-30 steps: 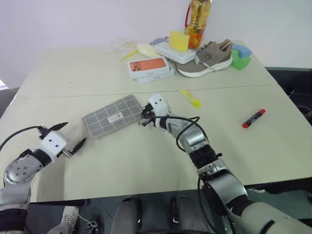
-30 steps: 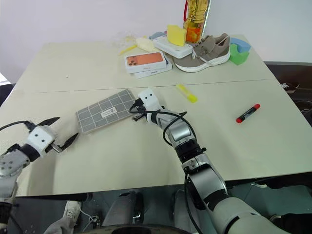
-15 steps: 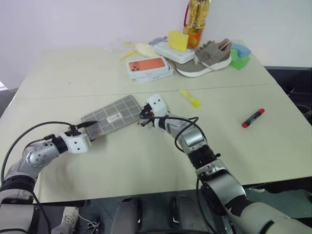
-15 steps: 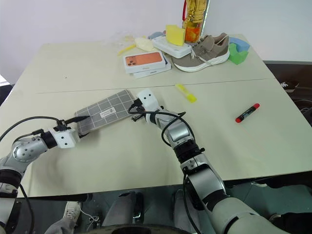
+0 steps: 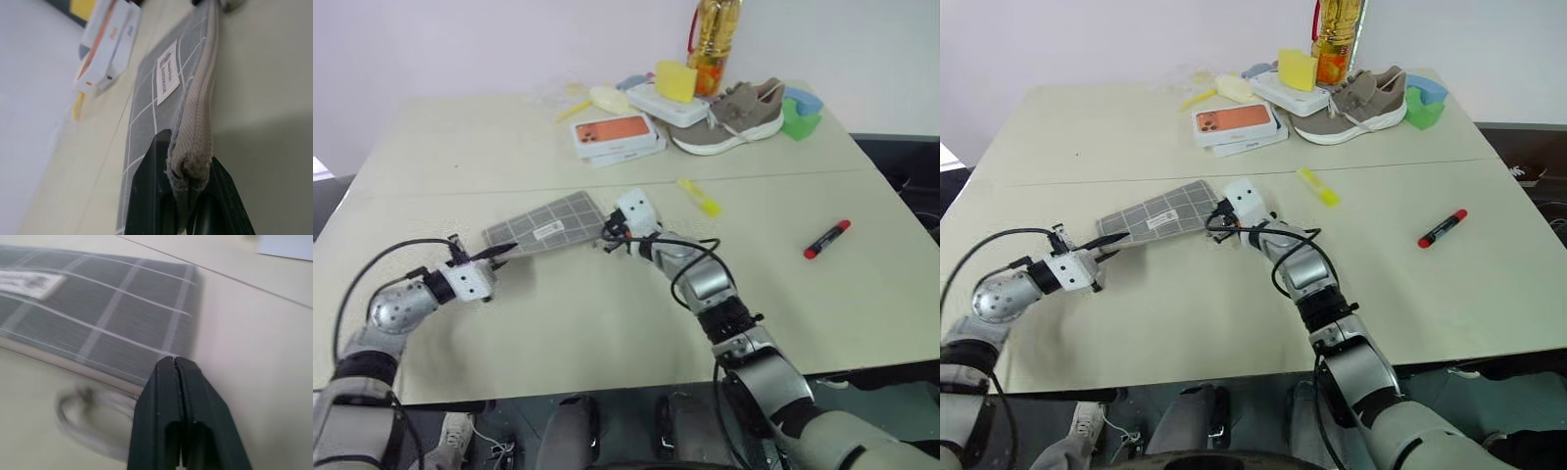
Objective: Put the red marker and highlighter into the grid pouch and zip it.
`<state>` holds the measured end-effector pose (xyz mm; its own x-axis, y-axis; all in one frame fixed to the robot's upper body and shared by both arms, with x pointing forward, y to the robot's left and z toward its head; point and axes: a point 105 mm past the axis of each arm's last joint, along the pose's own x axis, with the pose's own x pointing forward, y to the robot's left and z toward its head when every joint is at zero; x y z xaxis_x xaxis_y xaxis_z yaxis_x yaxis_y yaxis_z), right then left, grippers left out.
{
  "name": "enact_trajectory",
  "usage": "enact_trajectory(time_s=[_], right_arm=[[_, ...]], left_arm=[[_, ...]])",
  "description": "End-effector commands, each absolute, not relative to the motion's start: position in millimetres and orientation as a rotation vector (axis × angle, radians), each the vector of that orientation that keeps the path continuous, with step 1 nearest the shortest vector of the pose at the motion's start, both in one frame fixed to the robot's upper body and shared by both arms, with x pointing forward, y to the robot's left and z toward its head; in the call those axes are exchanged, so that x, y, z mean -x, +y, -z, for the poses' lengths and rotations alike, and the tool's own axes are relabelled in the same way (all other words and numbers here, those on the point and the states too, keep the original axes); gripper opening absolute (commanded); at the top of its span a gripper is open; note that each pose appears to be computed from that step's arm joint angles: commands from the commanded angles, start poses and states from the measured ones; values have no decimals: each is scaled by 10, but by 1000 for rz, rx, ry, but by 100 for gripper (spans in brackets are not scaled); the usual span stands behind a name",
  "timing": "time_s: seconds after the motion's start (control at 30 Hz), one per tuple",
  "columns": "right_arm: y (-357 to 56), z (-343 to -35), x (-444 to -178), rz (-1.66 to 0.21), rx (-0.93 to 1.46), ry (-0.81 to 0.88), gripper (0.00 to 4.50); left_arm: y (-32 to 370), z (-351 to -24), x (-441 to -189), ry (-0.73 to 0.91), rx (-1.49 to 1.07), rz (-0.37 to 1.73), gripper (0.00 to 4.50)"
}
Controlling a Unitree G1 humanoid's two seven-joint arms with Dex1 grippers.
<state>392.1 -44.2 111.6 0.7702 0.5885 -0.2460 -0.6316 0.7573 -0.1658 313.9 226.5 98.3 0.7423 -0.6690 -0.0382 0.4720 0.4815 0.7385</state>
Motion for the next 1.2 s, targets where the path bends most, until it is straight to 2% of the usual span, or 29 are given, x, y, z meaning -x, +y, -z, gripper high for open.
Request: enact_trajectory(time_s=[0.03, 0.17, 0.27, 0.4, 0.87, 0.97, 1.13, 1.17, 1.2], right_arm=[[-870, -1443, -3802, -613, 271, 104, 190], [-1160, -1469, -3484, -629, 218, 150, 379], [-1191, -1523, -3303, -646, 133, 170, 379], [-1148, -1556, -3225, -640, 28, 203, 379], [-975, -1503, -3273, -580, -76, 258, 379], [-983, -1495, -3292, -571, -81, 260, 290], [-981, -1491, -3286, -577, -64, 265, 29], [-974, -1501, -3286, -580, -51, 260, 9], [-967, -1508, -3284, -583, -37, 256, 9]], left_arm=[[1993, -1072, -3040, -267, -656, 755, 0], [1850, -1121, -2971, -241, -580, 745, 0], [1733, -1134, -2953, -235, -557, 755, 0], [1616, -1143, -2951, -234, -534, 768, 0], [1399, -1142, -2984, -260, -498, 798, 0], [1399, -1142, -2990, -261, -501, 797, 0], [1402, -1146, -3004, -262, -506, 795, 0], [1395, -1144, -3007, -262, -506, 795, 0], [1387, -1141, -3008, -262, -506, 796, 0]])
